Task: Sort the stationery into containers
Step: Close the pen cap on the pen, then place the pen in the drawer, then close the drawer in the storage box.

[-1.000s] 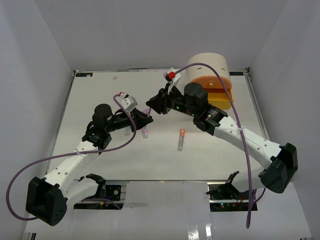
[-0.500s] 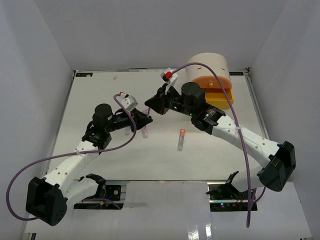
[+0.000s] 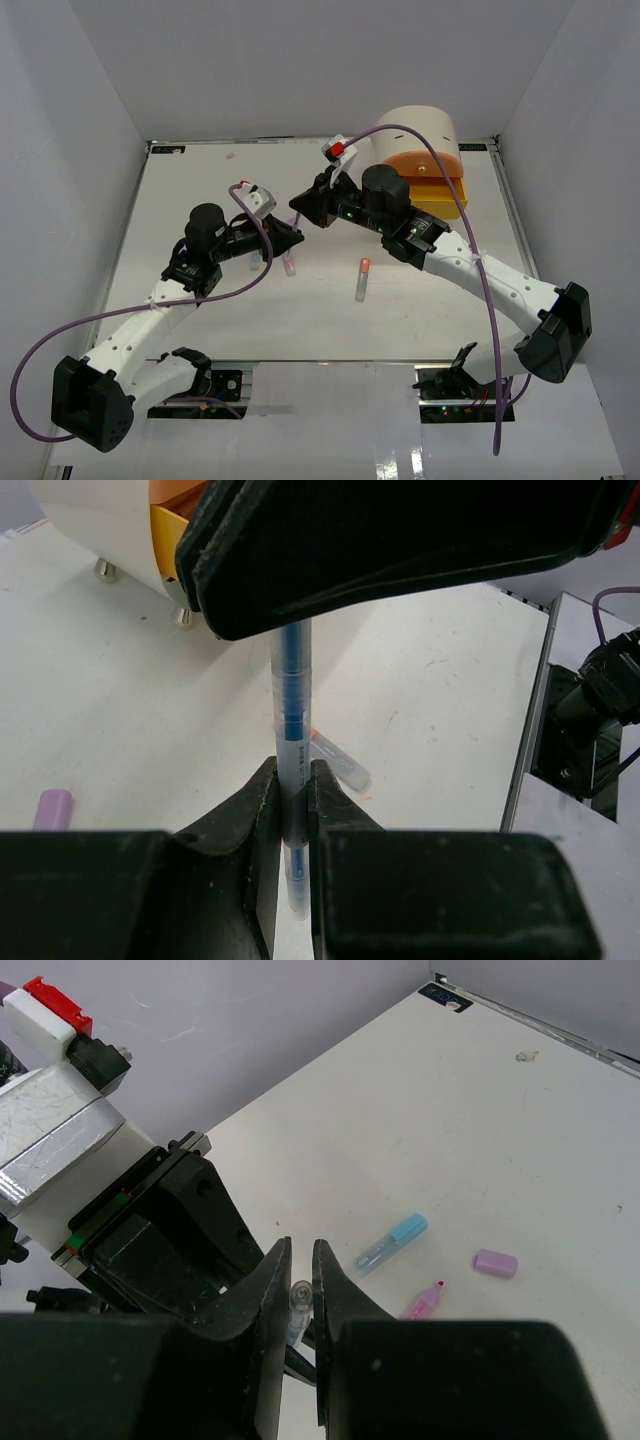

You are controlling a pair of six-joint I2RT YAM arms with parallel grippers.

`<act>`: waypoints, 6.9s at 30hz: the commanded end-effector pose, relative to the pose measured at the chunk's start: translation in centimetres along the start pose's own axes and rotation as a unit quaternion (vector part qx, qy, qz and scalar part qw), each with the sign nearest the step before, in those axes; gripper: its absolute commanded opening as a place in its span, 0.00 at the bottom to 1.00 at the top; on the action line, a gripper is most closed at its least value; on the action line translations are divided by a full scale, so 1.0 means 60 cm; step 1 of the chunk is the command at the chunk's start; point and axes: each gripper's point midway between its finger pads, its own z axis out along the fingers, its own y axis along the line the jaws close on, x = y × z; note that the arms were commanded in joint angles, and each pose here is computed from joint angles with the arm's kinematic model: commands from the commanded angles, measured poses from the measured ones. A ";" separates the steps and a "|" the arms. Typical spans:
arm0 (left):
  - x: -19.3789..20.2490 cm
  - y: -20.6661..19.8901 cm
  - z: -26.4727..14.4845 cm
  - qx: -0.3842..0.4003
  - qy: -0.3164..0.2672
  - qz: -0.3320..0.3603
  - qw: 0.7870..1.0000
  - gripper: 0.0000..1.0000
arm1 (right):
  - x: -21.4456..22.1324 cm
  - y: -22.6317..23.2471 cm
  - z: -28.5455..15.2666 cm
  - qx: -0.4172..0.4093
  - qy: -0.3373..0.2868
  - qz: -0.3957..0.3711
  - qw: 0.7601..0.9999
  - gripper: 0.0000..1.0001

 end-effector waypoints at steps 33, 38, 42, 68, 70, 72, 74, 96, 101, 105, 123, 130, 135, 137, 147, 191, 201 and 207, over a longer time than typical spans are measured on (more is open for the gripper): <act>-0.266 -0.009 -0.022 -0.034 -0.182 0.160 0.970 0.00 | 0.235 -0.025 -0.027 0.018 0.230 0.026 0.973 0.08; -0.196 0.003 -0.007 -0.028 -0.132 0.135 0.982 0.00 | 0.195 -0.021 -0.023 0.019 0.194 0.017 0.981 0.08; -0.144 0.006 0.001 -0.015 -0.097 0.129 0.987 0.00 | 0.153 -0.016 -0.020 0.018 0.150 0.007 0.988 0.08; -0.020 -0.026 0.011 0.037 -0.019 -0.028 0.999 0.83 | 0.040 -0.136 -0.067 0.196 0.016 -0.037 0.980 0.08; -0.014 -0.006 0.010 -0.002 -0.011 -0.045 0.999 0.88 | 0.034 -0.172 -0.089 0.226 0.009 -0.032 0.974 0.08; -0.016 0.014 0.010 -0.038 -0.011 -0.056 0.998 0.96 | 0.014 -0.190 -0.118 0.246 -0.013 -0.026 0.969 0.08; -0.011 0.051 0.008 -0.102 -0.004 -0.078 0.992 0.98 | -0.014 -0.228 -0.156 0.281 -0.055 -0.017 0.958 0.08; 0.041 0.152 -0.037 -0.260 0.033 -0.115 0.958 0.98 | -0.083 -0.426 -0.335 0.368 -0.249 0.112 0.889 0.08; 0.043 0.150 -0.035 -0.255 0.037 -0.117 0.959 0.98 | -0.052 -0.459 -0.313 0.369 -0.237 0.128 0.890 0.08; 0.042 0.149 -0.036 -0.255 0.035 -0.116 0.959 0.98 | -0.027 -0.483 -0.310 0.381 -0.225 0.137 0.886 0.16; 0.032 0.150 -0.045 -0.263 0.026 -0.104 0.959 0.98 | 0.009 -0.506 -0.365 0.460 -0.098 0.015 0.882 0.93; 0.034 0.168 -0.059 -0.303 0.029 -0.107 0.946 0.98 | 0.093 -0.462 -0.390 0.451 -0.057 0.030 0.890 0.92; 0.035 0.203 -0.090 -0.381 0.025 -0.113 0.917 0.98 | 0.166 -0.460 -0.389 0.452 -0.032 0.074 0.888 0.90; 0.035 0.209 -0.100 -0.398 0.020 -0.111 0.911 0.98 | 0.177 -0.461 -0.381 0.447 -0.028 0.084 0.890 0.92; 0.033 0.212 -0.106 -0.406 0.017 -0.109 0.907 0.98 | 0.204 -0.466 -0.329 0.409 -0.004 0.103 0.907 0.88; 0.042 0.217 -0.103 -0.406 0.024 -0.107 0.907 0.98 | 0.116 -0.546 -0.240 0.394 -0.095 0.086 0.910 0.32; 0.044 0.216 -0.101 -0.403 0.026 -0.108 0.909 0.98 | 0.109 -0.574 -0.230 0.406 -0.117 0.083 0.903 0.52; 0.043 0.214 -0.099 -0.399 0.024 -0.109 0.910 0.98 | 0.118 -0.578 -0.219 0.399 -0.119 0.090 0.905 0.64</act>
